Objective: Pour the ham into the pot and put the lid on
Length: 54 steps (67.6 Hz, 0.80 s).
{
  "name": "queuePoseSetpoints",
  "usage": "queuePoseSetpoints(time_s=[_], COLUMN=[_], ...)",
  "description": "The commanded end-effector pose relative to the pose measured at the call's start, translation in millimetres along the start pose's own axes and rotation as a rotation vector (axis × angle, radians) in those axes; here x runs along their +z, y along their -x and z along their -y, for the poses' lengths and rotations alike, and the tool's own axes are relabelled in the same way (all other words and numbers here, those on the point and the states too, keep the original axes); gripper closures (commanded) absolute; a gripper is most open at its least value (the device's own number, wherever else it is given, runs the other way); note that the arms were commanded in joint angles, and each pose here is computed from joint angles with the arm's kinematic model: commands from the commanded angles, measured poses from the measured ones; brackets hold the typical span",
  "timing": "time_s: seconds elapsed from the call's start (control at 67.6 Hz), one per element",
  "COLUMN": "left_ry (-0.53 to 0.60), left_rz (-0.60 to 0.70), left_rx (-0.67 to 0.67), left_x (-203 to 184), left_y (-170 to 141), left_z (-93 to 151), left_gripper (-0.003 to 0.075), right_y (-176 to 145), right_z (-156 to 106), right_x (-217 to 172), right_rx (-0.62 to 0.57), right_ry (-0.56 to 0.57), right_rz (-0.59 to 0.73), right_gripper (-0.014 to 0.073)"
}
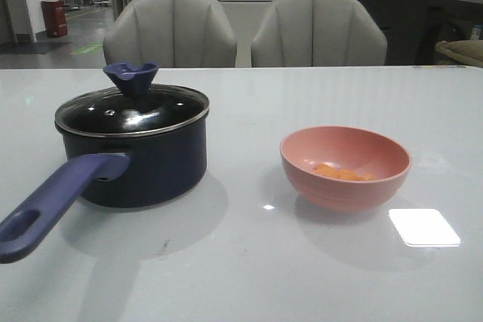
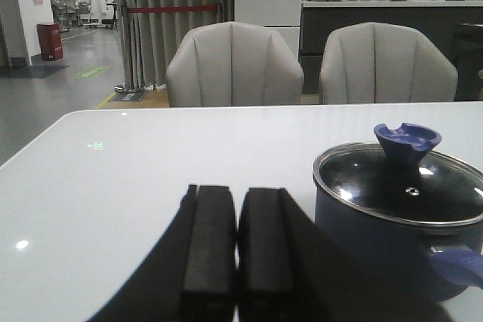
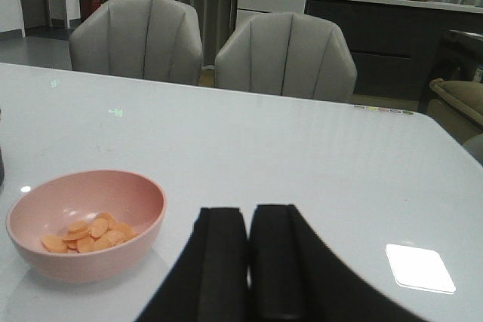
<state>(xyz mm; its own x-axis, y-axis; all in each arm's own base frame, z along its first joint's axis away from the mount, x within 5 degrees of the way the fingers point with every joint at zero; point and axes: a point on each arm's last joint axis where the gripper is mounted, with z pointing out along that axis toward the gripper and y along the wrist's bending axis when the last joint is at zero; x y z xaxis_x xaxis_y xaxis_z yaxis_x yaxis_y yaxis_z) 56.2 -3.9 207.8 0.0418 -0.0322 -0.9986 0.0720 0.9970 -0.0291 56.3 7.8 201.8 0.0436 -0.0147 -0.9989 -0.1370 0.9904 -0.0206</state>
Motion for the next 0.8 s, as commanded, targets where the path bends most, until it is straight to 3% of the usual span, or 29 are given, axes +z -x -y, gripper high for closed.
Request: queuePoseSetpoints(time_s=[0.0, 0.784], left_ry=[-0.005, -0.007], left_rz=[0.077, 0.107], left_rx=[-0.006, -0.006], left_x=[-1.1, -1.3], left_y=[1.2, 3.9], left_z=[0.3, 0.4], left_gripper=[0.0607, 0.0607], right_y=[10.6, 10.6], right_z=[0.0, 0.0], right_x=[-2.3, -2.3], right_rx=[-0.016, -0.016], right_ry=[-0.002, -0.002], right_rz=[0.107, 0.107], right_gripper=[0.0433, 0.0433])
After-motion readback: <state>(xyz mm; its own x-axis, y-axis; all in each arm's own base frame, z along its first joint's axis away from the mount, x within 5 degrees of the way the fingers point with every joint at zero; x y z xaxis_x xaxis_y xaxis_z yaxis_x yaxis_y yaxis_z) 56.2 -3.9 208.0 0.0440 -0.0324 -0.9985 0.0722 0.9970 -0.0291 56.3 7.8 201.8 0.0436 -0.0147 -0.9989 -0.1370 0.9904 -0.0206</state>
